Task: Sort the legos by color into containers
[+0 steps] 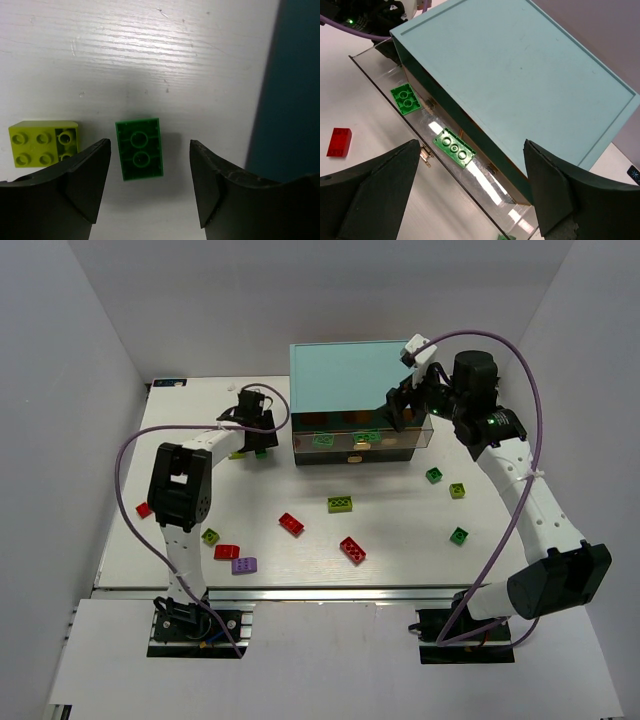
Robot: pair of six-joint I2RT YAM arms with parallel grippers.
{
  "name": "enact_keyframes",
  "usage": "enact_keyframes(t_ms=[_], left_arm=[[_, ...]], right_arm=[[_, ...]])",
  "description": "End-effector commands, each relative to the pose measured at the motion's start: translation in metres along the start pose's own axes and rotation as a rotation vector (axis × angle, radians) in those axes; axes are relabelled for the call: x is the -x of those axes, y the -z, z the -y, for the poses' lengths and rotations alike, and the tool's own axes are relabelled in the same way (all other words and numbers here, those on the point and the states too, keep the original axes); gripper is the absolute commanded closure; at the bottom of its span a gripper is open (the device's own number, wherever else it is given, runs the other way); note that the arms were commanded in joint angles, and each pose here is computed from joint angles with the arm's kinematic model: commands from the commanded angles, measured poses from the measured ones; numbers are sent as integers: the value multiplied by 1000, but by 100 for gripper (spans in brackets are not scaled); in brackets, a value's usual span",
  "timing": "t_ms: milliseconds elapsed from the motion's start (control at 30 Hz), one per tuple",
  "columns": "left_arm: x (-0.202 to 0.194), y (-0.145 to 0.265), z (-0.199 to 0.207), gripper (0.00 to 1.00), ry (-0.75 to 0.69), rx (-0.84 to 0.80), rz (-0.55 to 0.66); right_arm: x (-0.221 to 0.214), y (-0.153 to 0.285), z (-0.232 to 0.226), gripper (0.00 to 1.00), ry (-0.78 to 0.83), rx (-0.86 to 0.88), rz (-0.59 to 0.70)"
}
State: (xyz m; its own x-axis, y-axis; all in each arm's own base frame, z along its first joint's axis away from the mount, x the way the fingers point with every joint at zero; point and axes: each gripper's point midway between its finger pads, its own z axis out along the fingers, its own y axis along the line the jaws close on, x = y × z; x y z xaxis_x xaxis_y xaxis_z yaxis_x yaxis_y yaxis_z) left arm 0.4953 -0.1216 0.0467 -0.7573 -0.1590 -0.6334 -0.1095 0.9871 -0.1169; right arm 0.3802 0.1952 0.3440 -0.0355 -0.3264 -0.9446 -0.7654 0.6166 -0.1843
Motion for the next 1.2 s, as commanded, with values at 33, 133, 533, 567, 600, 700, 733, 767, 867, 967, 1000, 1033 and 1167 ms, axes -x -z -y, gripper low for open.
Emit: enact_keyframes(t_ms=[33, 133, 533, 567, 600, 700, 733, 767, 867, 967, 1000, 1033, 1167], left_arm=[[17, -1, -8, 28, 3, 59, 31], [9, -13, -10, 39, 12, 81, 5], [60, 42, 14, 83, 42, -38, 115], [68, 55, 19, 85, 30, -72, 138], [78, 69, 24, 86, 14, -111, 174], [104, 125, 41, 90, -44, -237, 271], [105, 149, 46, 90, -57, -293, 304], [106, 162, 50, 91, -71, -335, 327], [111, 200, 59, 91, -80, -431, 404], [116, 221, 75, 91, -91, -535, 436], [115, 226, 85, 91, -102, -574, 438], [113, 231, 96, 91, -106, -618, 432], [108, 242, 132, 91, -110, -820, 387]], right_arm=[[14, 8, 9, 11, 6, -21, 27], [11, 9, 13, 11, -4, -32, 15], [2, 14, 25, 34, -57, -70, -2], [-2, 15, 26, 37, -64, -71, -10], [-2, 15, 24, 40, -64, -66, -8], [-10, 16, 22, 60, -64, -50, -18], [-11, 17, 20, 74, -58, -38, -19], [-13, 17, 19, 82, -58, -37, -22], [-19, 19, 18, 100, -58, -35, -33], [-26, 19, 20, 100, -56, -39, -52], [-27, 19, 20, 100, -55, -41, -56], [-28, 19, 20, 99, -55, -41, -59], [-31, 19, 23, 95, -47, -47, -67]])
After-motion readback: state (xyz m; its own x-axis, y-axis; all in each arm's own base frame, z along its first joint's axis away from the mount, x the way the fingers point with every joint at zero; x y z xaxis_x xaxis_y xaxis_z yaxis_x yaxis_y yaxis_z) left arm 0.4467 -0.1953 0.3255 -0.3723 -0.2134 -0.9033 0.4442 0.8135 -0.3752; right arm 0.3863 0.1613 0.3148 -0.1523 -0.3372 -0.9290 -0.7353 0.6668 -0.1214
